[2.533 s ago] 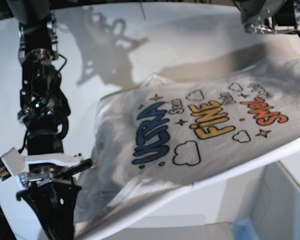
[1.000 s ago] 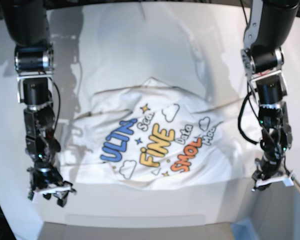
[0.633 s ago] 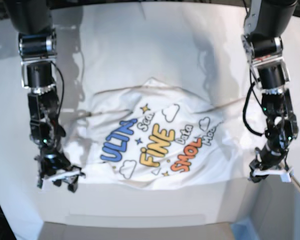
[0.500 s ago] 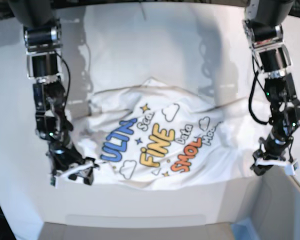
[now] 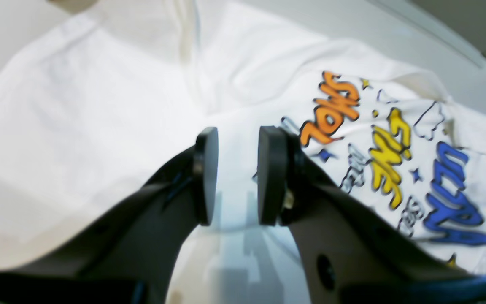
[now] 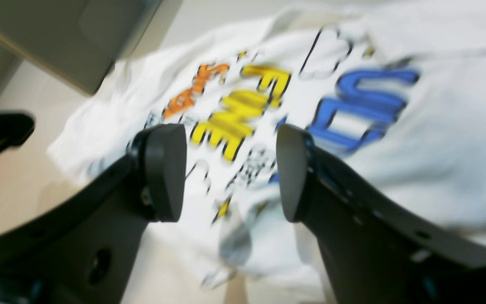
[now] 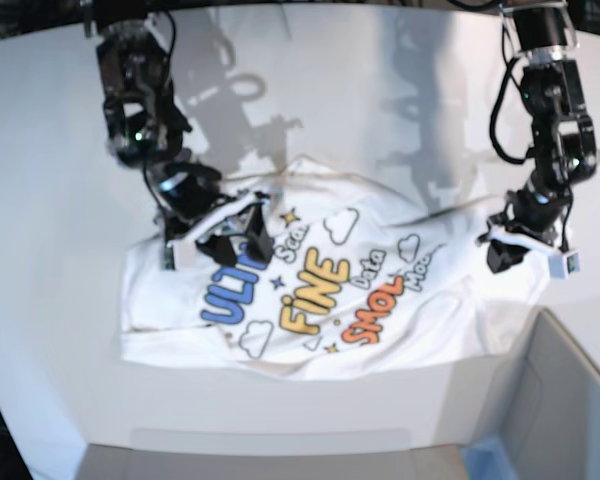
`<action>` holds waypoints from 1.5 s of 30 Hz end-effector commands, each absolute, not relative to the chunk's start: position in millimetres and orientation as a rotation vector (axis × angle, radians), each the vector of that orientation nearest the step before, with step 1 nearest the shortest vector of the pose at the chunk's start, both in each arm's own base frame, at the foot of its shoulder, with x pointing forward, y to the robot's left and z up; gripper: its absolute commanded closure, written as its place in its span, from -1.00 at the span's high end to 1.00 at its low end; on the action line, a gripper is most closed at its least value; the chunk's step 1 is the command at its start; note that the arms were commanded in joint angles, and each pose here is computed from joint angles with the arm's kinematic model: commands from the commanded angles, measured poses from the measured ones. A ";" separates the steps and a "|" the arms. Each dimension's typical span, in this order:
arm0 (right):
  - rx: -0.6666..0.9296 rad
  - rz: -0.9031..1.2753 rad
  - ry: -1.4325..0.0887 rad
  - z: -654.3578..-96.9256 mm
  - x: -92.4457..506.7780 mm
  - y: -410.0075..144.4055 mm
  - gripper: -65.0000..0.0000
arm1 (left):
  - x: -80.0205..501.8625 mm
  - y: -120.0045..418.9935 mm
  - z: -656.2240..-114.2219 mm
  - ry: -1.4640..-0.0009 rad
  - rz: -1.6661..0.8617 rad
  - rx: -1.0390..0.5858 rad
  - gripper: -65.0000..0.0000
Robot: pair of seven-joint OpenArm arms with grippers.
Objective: Layout the t-shirt on the table in an organized manner, then fold the t-shirt properly
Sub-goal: 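Release the shirt and regrasp its hem edge with both grippers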
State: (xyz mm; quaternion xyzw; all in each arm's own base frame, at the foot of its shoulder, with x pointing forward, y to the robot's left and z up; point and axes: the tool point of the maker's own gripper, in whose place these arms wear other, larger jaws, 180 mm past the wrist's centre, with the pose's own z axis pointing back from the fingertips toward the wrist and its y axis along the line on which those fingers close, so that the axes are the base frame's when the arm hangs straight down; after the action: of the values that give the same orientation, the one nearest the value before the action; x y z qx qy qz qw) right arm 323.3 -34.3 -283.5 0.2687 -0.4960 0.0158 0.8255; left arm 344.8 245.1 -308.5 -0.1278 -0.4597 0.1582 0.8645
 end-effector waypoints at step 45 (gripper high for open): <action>0.577 -0.586 -0.667 -386.5 323.1 -101.1 0.04 | 324.6 248.3 -323.5 -0.928 0.324 -0.245 -0.52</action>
State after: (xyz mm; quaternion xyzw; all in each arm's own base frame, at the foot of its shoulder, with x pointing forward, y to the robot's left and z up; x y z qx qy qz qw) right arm 321.7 -103.1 -389.0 0.2725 -0.3212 -0.2827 0.8618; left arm 315.9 243.4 -339.5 -0.1220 -0.4190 0.1614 0.8852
